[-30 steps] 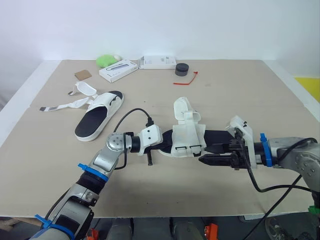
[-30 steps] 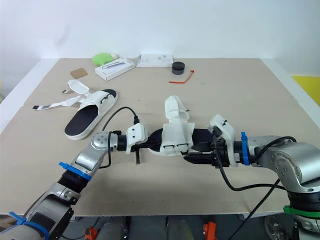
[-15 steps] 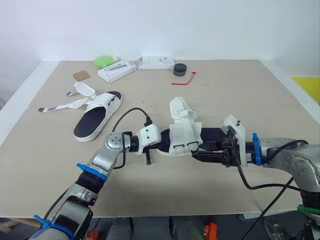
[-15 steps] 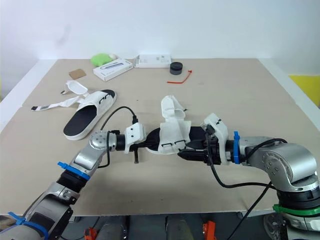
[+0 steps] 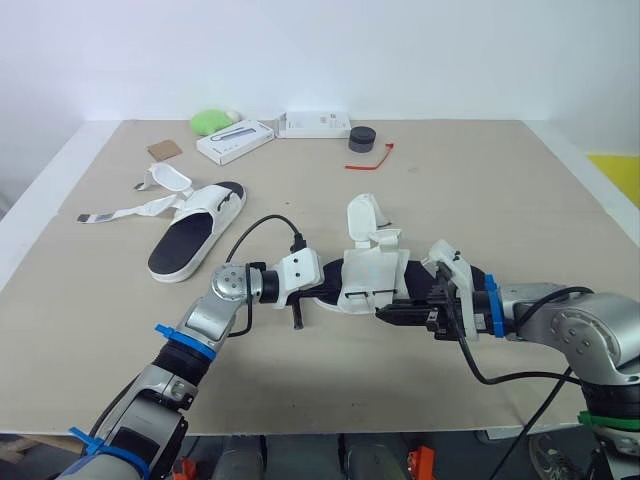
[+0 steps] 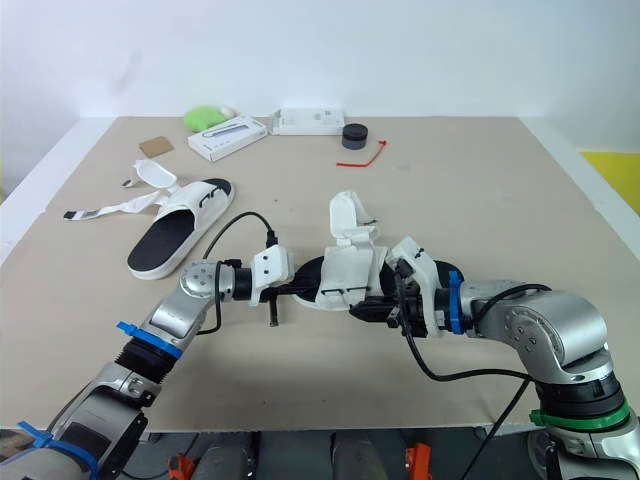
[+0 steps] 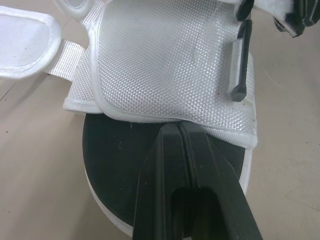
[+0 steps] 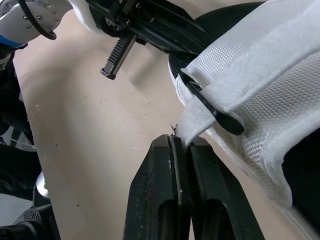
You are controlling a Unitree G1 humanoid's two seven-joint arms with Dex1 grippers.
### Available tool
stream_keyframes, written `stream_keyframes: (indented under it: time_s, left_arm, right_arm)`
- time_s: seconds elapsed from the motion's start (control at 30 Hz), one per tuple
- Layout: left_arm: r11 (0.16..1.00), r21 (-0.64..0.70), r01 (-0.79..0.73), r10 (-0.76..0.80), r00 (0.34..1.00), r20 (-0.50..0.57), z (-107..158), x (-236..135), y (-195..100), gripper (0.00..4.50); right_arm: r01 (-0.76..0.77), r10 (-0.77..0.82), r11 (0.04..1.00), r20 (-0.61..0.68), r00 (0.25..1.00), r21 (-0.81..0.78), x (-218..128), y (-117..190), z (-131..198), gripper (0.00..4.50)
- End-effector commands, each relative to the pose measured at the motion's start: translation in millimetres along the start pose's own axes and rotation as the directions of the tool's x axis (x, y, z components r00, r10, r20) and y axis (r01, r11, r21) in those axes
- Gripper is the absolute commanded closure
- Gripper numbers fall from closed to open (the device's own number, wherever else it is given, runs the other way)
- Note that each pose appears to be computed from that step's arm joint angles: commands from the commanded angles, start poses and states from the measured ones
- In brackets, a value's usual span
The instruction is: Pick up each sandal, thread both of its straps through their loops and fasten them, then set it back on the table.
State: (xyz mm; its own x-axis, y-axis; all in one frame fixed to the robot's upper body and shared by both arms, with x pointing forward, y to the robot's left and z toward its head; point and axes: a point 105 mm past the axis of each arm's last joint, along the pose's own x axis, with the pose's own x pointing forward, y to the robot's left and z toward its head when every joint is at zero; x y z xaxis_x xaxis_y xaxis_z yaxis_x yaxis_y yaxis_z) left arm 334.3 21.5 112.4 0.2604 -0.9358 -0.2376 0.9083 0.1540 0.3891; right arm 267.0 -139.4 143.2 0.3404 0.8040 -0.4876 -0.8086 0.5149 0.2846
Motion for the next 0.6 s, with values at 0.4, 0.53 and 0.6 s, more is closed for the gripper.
stream_keyframes:
  time_s: [0.4,0.53,0.6]
  left_arm:
    - [1.0,0.014,0.023,-0.023,1.0,-0.008,1,5,-2,4.5]
    - [1.0,0.013,0.026,-0.026,1.0,-0.004,1,6,-3,4.5]
    - [1.0,0.012,0.025,-0.025,1.0,-0.004,1,6,-3,4.5]
  right_arm:
    - [-0.338,0.339,0.938,-0.002,0.941,-0.076,-27,65,7,4.45]
    - [-0.399,0.403,0.91,0.015,0.915,-0.112,-31,80,13,4.45]
    - [-0.384,0.389,0.913,0.008,0.921,-0.141,-29,81,14,4.45]
